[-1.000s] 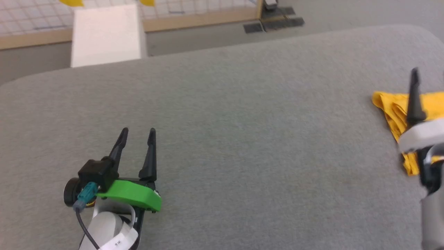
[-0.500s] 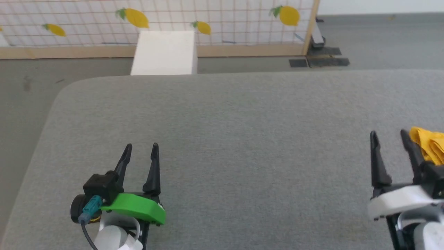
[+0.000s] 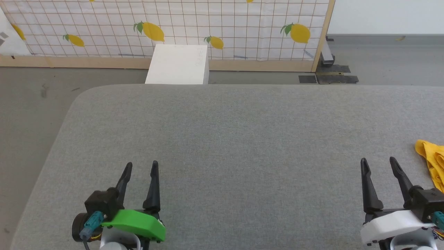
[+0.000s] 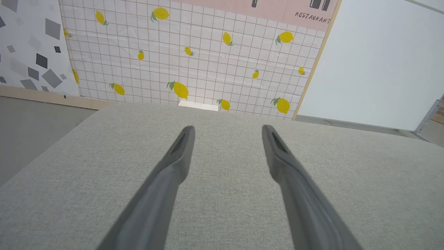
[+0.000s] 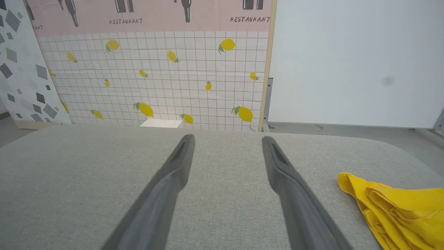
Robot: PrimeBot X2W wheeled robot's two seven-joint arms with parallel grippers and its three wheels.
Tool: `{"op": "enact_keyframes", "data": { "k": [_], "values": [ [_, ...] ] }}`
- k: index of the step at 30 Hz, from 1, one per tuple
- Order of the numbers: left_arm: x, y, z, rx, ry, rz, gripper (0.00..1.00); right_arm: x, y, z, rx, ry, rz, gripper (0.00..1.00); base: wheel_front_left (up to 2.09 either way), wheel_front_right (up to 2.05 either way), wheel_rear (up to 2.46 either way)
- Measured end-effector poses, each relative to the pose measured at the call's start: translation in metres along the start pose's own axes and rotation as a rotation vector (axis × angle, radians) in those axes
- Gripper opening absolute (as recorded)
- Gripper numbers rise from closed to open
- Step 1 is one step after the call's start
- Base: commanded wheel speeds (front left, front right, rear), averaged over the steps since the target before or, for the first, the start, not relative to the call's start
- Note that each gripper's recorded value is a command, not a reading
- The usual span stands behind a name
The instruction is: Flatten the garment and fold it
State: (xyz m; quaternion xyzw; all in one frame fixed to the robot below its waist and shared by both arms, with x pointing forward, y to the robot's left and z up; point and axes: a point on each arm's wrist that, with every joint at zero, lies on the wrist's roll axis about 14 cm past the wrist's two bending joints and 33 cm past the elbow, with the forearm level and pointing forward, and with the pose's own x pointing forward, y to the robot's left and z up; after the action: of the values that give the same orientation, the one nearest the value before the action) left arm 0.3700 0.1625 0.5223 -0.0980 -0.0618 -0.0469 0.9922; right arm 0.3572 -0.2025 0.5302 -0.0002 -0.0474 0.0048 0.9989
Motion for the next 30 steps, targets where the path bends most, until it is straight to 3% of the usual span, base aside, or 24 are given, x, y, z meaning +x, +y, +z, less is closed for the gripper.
{"op": "enact_keyframes", "data": {
  "k": [16,17,30],
  "values": [
    [-0.0001,-0.0042,-0.0014,-0.005,0.003,-0.009,1.0,-0.0025,0.0006,-0.0016,0.038,0.002,-0.002,1.0,0.0,0.0,0.0],
    [0.0,-0.0046,-0.0016,-0.004,0.004,-0.011,0.0,-0.0027,0.0006,-0.0016,0.039,0.002,-0.002,0.0,0.0,0.0,0.0],
    [0.0002,-0.0046,-0.0015,-0.004,0.004,-0.011,0.0,-0.0027,0.0001,-0.0016,0.038,0.003,-0.004,0.0,0.0,0.0,0.0]
  ]
}}
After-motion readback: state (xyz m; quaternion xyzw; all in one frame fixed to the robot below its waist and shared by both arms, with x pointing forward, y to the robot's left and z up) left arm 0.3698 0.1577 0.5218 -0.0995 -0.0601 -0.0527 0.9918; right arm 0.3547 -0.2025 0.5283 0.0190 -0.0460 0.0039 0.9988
